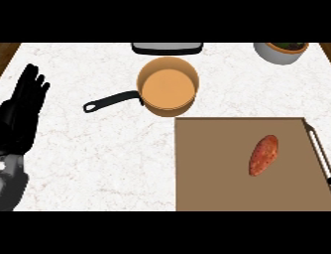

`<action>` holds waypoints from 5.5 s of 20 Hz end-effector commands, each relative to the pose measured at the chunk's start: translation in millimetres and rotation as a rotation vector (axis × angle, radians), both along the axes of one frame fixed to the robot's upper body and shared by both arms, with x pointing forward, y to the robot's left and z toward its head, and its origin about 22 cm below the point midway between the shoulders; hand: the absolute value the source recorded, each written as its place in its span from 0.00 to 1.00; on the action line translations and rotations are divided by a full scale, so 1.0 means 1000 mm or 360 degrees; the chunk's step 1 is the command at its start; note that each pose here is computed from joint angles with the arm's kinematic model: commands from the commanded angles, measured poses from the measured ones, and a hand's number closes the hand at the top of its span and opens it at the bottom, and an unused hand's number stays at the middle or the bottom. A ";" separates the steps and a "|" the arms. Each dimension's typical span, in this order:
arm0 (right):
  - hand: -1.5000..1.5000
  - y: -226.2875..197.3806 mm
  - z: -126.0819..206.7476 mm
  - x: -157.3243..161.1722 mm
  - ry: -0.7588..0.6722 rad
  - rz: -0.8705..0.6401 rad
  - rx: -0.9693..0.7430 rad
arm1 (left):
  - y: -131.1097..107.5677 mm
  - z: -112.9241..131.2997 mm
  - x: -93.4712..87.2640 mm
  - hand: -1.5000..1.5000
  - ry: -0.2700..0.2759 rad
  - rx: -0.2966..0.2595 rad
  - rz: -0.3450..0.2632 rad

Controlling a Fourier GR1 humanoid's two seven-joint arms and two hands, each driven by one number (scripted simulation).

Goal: Pick the sweet potato from the tray and place it in the pot

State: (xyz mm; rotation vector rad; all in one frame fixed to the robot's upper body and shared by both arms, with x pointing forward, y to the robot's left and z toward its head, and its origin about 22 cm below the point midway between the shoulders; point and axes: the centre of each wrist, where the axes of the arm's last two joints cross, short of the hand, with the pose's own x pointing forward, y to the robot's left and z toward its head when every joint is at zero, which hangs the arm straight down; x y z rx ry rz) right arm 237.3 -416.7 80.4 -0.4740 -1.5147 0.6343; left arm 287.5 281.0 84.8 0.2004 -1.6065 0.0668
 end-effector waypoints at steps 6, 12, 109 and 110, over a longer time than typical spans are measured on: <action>0.00 0.075 0.013 0.011 0.0504 0.0182 -0.0340 | 0.011 0.001 0.004 0.50 -0.0014 0.0001 -0.0013; 0.00 0.095 0.022 0.023 0.0554 0.0179 -0.0301 | 0.006 -0.011 -0.011 0.50 -0.0002 0.0003 0.0003; 1.00 0.422 0.086 0.118 -0.0741 -0.0363 -0.0659 | -0.006 0.001 0.001 0.50 -0.0009 0.0022 -0.0014; 1.00 0.409 0.084 0.128 -0.0712 -0.0397 -0.0689 | -0.013 0.000 -0.006 0.50 -0.0017 0.0000 -0.0046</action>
